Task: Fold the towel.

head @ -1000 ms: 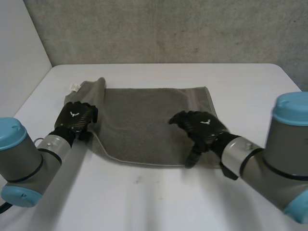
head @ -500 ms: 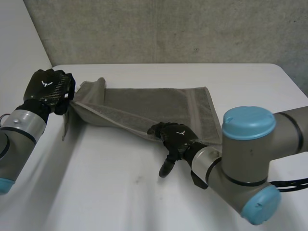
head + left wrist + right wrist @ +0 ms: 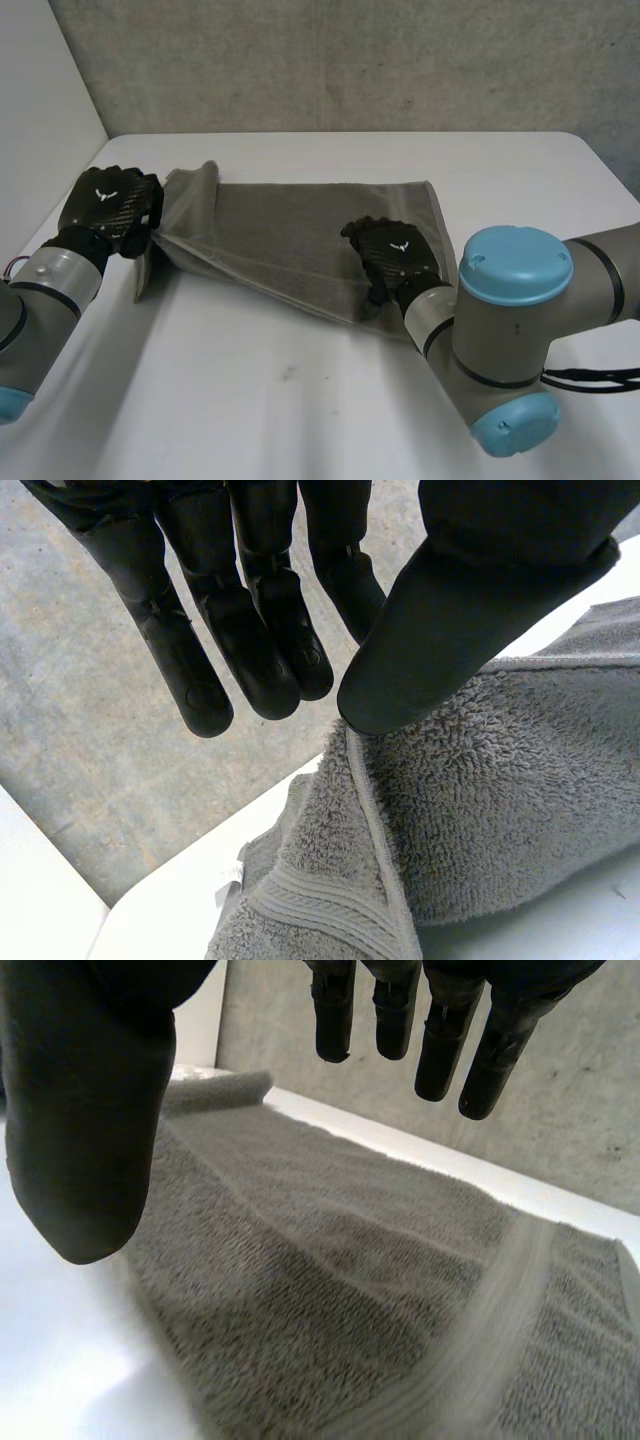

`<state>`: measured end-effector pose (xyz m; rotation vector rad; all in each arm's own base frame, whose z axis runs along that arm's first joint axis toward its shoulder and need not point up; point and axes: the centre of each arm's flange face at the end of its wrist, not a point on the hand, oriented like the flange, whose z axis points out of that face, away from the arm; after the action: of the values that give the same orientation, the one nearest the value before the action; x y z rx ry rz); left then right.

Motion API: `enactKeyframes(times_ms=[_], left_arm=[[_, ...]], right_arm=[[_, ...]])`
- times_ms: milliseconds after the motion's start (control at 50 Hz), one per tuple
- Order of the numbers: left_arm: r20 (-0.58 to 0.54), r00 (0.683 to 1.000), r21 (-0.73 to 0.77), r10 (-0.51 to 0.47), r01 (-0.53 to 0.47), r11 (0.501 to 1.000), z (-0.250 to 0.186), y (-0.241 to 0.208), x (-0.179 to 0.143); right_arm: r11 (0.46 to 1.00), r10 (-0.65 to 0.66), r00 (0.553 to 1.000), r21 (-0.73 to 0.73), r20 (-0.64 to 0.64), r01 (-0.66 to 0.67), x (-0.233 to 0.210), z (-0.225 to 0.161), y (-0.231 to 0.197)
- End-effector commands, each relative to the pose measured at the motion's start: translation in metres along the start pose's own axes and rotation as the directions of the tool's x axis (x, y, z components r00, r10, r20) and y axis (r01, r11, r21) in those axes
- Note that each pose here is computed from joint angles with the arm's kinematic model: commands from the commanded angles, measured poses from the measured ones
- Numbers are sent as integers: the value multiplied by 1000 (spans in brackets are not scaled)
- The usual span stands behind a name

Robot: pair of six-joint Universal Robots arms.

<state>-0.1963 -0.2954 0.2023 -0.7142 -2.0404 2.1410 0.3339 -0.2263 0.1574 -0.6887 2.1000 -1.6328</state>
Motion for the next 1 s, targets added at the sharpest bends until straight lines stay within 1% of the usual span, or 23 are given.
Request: enactKeyframes(times_ms=[20, 100, 240, 340, 540, 840, 1000], left_arm=[[1, 1000, 1, -1, 1, 1000, 0, 0, 0], [0, 1000, -3, -2, 2, 1000, 1, 1, 0], [-1, 1000, -6, -3, 3, 1000, 2, 2, 0], [-1, 1000, -6, -3, 3, 1000, 2, 2, 0], [0, 1000, -9, -7, 7, 1000, 1, 3, 0], [-1, 1000, -7, -7, 7, 1000, 2, 3, 0], [-3, 1000, -12, -8, 8, 1000, 2, 4, 1]], right_arm=[[998, 1, 1000, -66, 8, 0, 0, -11, 18], [997, 2, 1000, -78, -5, -2, 11, -22, 18], [996, -20, 1000, -85, 4, 20, 20, -25, 23], [995, -54, 999, -88, 0, 53, 22, -22, 32], [991, -80, 994, -114, -70, 71, 50, -7, 53], [989, -109, 987, -113, -121, 96, 71, 1, 54], [987, -117, 984, -121, -138, 101, 77, -2, 54]])
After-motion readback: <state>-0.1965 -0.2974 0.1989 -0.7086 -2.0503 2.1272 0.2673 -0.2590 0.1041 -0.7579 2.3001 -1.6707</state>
